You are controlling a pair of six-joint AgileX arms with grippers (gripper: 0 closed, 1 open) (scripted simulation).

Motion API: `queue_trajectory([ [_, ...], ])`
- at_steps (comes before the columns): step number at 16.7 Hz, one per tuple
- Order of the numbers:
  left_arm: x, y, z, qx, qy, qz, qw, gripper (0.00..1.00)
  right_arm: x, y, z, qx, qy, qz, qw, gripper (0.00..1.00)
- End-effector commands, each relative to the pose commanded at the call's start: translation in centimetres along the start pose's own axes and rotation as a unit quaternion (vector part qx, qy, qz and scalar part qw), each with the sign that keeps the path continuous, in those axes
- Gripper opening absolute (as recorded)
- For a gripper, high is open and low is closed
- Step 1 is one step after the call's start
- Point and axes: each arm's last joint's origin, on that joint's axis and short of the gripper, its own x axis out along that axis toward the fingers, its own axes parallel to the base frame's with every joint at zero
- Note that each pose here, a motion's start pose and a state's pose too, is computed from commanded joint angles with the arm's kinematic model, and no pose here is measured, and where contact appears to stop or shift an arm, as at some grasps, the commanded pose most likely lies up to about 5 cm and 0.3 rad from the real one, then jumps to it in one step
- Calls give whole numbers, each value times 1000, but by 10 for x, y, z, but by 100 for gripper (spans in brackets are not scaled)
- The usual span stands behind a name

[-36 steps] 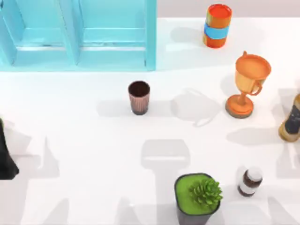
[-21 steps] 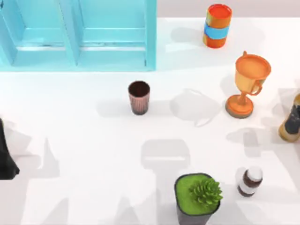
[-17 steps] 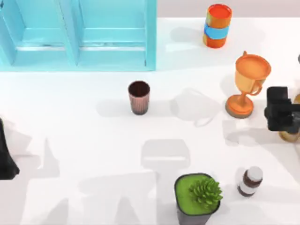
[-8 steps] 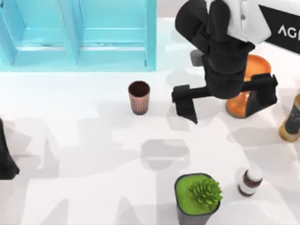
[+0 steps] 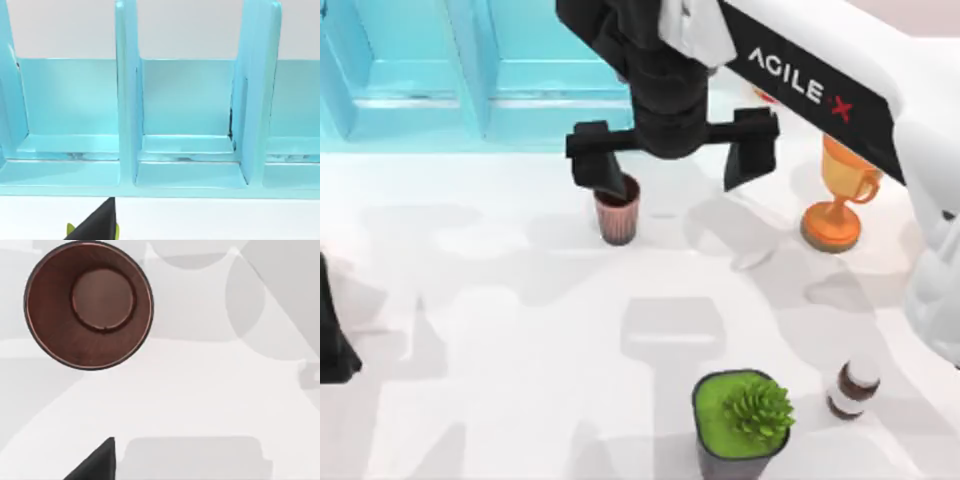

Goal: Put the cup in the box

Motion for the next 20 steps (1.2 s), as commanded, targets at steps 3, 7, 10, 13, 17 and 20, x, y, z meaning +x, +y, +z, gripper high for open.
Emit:
queue_trajectory([
  [3,0,0,0,0,0,0,1000,100,-12,13,6,16,-39,25,999,100],
  [7,0,0,0,0,0,0,1000,100,-18,17,7,23,-56,37,997,100],
  [10,0,0,0,0,0,0,1000,100,-18,17,7,23,-56,37,997,100],
  [13,0,0,0,0,0,0,1000,100,-15,15,10,24,-56,37,997,100],
  [17,0,0,0,0,0,0,1000,100,27,21,17,24,-57,38,997,100],
  [20,0,0,0,0,0,0,1000,100,66,24,19,24,-58,39,997,100],
])
